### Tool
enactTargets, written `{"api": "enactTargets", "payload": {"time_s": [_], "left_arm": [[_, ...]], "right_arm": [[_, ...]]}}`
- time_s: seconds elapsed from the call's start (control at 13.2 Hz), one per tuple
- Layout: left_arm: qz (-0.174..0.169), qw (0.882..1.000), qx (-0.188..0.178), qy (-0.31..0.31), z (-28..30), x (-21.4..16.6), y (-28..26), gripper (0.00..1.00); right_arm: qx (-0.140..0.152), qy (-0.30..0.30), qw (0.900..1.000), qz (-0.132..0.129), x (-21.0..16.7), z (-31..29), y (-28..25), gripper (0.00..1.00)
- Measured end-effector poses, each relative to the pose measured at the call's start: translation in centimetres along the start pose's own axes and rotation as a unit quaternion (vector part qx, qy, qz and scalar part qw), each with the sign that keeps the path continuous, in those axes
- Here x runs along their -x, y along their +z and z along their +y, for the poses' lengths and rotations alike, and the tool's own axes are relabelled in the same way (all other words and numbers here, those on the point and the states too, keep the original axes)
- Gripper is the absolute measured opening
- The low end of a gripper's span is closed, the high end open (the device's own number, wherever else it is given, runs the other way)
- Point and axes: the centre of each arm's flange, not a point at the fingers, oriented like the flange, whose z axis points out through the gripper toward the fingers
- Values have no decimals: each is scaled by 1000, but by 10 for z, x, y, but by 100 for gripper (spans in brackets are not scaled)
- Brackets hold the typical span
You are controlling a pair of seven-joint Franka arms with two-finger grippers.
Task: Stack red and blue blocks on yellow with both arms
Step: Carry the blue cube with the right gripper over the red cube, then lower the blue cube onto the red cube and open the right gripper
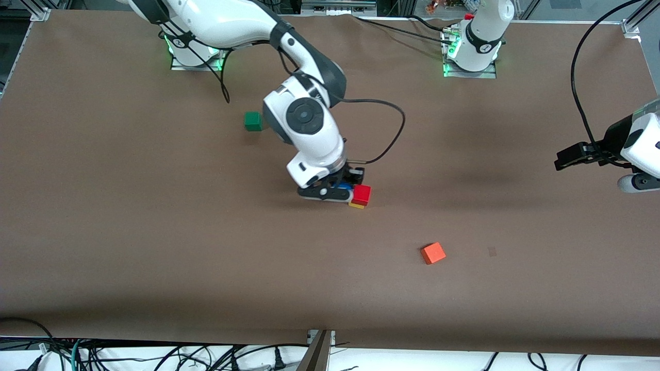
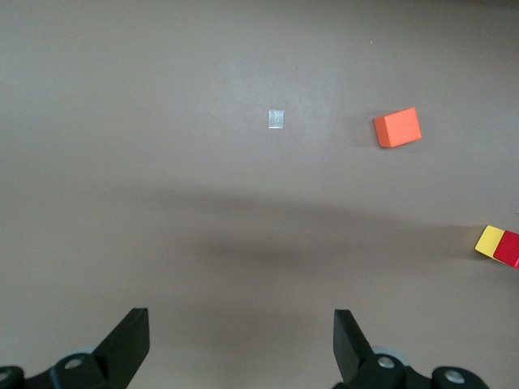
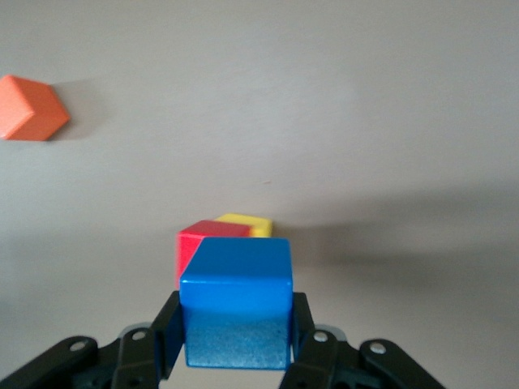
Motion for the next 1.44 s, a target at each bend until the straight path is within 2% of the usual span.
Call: {"api": "enactTargets", "payload": {"time_s": [0.45, 1.44], "left_arm": [[0, 1000, 0, 0, 0, 0, 0, 100], [-1, 1000, 0, 1, 1, 0, 1, 100]], "right_arm": [[-10, -10, 1000, 3, 24, -19, 25, 56], [-19, -6, 1000, 18, 17, -16, 41, 56]]}}
